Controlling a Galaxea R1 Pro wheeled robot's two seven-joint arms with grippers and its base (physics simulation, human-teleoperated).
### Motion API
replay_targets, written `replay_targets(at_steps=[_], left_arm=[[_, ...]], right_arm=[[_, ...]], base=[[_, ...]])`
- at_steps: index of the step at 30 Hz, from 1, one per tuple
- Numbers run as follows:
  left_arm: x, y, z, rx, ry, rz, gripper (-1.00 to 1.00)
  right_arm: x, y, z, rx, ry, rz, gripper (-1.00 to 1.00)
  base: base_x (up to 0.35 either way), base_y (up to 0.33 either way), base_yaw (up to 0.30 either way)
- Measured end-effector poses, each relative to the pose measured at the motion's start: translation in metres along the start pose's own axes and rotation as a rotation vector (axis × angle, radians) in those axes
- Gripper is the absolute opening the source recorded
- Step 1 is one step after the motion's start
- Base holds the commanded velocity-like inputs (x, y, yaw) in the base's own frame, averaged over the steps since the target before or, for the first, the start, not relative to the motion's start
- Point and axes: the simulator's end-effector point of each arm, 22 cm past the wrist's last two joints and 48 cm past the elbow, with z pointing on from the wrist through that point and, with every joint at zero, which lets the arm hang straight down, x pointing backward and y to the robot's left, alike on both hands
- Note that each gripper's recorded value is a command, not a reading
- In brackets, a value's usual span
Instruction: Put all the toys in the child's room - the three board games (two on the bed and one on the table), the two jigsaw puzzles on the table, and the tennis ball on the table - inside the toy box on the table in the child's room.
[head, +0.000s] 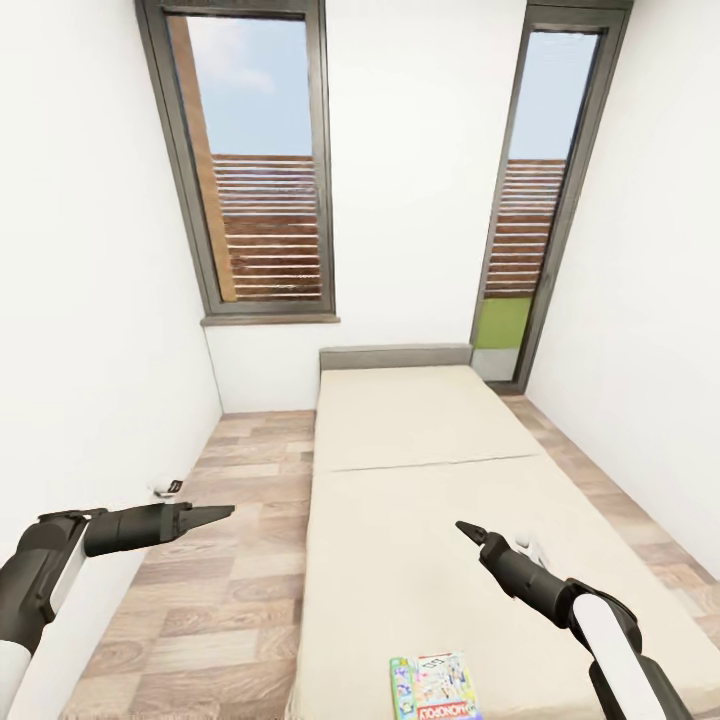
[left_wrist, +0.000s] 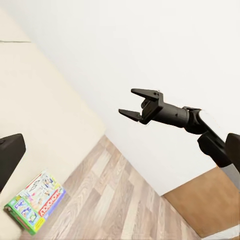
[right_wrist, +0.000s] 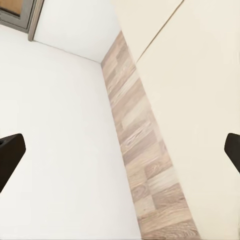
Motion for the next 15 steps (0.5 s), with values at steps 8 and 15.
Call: replay_targets(at_steps=[8,15], left_arm=[[-0.0001,0.0000,0.0000,0.000,0.000,0.000,1.00],[0.0001,0.0000,0.0000,0.000,0.000,0.000,1.00]], right_arm=[[0.0000,0.0001,0.0000,0.000,0.000,0.000,1.00],[0.0002,0.0000,0.0003,0.000,-0.002,0.001,1.00]], base=[[0.000,-0.291,0.291],[0.000,-0.226,0.291]])
